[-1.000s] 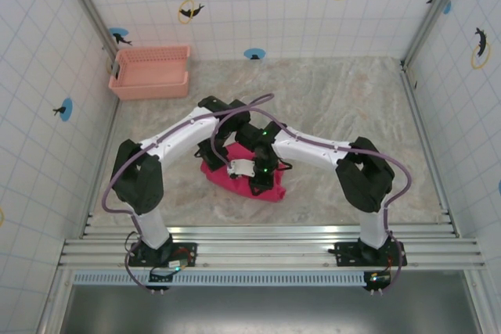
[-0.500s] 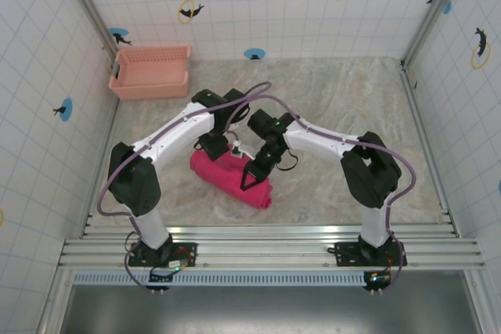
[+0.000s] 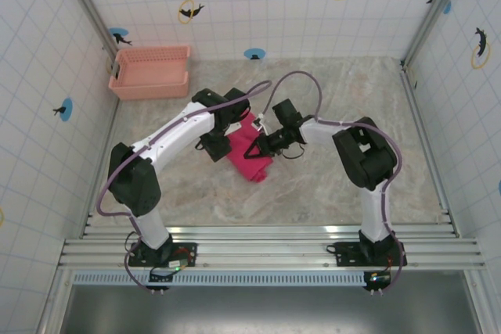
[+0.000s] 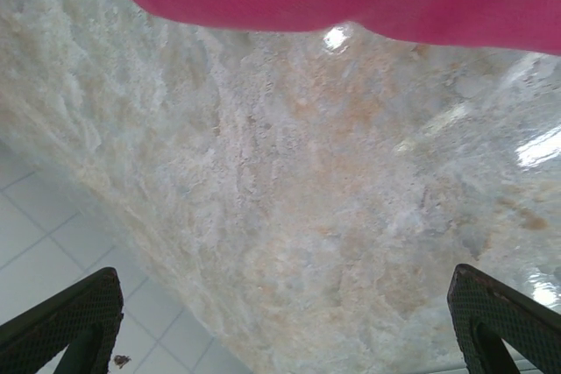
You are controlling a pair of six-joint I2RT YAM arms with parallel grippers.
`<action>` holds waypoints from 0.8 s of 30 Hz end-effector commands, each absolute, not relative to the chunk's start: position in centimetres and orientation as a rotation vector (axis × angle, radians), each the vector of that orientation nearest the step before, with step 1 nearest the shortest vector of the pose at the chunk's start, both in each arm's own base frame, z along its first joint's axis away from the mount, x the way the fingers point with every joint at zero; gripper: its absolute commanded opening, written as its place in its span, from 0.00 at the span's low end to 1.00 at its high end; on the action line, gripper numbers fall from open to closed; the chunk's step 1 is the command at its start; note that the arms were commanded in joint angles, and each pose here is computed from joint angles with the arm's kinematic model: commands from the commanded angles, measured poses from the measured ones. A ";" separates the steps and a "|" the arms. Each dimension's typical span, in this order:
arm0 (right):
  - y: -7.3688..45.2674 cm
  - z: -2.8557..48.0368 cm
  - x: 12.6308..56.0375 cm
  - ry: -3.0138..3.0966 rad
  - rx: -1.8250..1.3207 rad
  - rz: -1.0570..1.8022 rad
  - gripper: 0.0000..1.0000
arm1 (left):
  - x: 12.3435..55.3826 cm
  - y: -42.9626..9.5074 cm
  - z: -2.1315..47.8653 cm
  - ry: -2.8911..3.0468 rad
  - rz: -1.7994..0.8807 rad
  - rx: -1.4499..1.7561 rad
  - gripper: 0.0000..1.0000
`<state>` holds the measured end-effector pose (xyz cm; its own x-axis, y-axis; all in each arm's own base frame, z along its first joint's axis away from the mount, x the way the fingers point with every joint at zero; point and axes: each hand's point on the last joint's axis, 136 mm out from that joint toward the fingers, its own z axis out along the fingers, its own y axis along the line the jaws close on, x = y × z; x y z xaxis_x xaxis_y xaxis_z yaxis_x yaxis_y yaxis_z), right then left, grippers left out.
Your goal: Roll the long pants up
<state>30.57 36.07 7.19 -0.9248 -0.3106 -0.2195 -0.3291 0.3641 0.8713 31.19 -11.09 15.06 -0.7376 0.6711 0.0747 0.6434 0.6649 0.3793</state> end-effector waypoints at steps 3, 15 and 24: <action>37.3 9.5 35.9 2.305 -0.338 1.838 0.01 | 31.0 -14.3 13.4 2.858 0.243 0.951 0.97; 35.2 7.5 39.0 2.076 0.056 2.063 0.00 | 39.5 -16.7 10.5 2.847 -0.439 0.223 0.97; 35.0 8.5 37.8 2.081 -0.034 2.086 0.00 | 46.4 -19.1 8.2 2.730 -0.974 -0.157 0.97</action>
